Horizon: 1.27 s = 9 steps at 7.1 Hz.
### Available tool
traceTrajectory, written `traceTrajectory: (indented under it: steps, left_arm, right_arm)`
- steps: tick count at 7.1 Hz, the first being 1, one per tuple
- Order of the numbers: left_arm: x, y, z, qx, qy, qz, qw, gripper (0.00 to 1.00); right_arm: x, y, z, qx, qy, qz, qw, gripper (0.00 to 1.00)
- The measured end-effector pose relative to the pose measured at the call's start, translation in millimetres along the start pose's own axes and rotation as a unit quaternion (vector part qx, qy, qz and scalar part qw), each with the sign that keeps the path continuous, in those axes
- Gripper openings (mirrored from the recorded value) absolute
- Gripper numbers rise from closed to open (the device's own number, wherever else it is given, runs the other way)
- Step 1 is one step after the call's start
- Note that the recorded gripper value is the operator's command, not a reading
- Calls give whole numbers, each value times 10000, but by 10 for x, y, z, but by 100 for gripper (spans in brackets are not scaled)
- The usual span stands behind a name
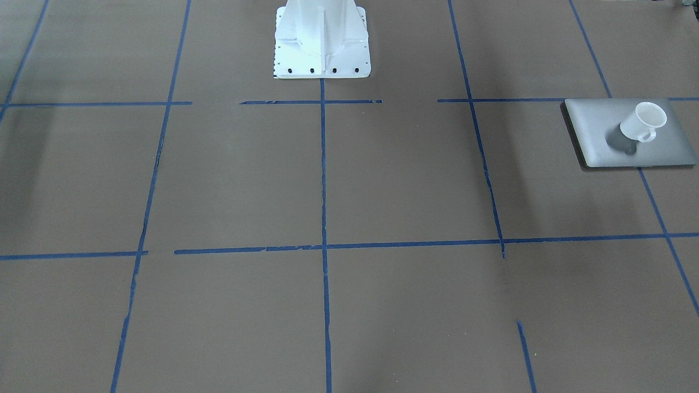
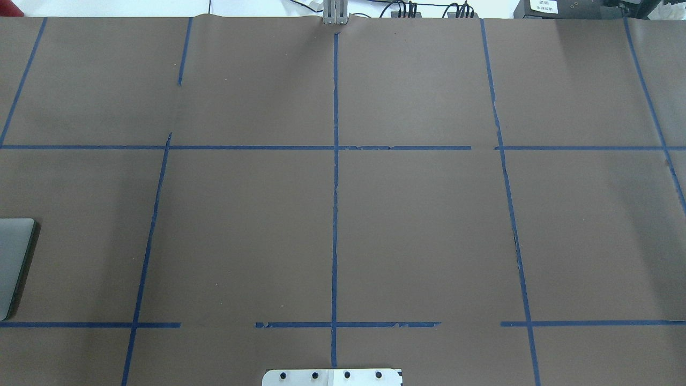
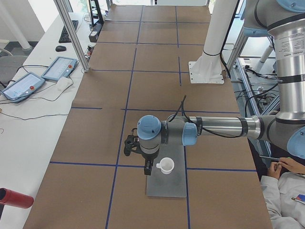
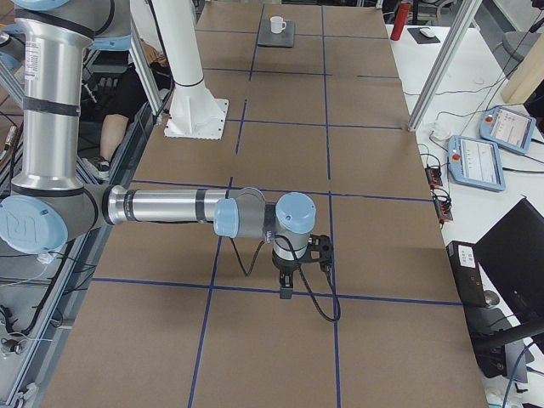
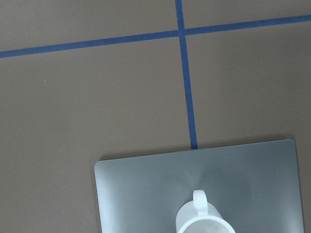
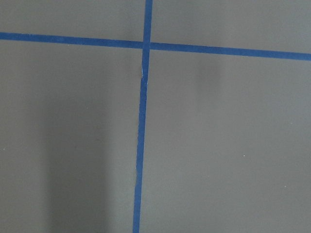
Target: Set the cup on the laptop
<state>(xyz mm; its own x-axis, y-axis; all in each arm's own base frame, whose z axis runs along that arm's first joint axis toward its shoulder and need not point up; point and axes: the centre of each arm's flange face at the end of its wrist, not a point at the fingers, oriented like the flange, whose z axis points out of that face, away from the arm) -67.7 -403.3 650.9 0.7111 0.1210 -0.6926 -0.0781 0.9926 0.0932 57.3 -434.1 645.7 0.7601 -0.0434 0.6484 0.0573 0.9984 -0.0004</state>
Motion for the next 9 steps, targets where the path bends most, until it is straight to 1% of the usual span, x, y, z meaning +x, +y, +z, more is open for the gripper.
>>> traceTrajectory:
  steps: [9]
  left_arm:
    - [-14,-12,25,-25,-19,-30,10000,100]
  right_arm:
    - [-1,0,0,0,-2,0,10000,100]
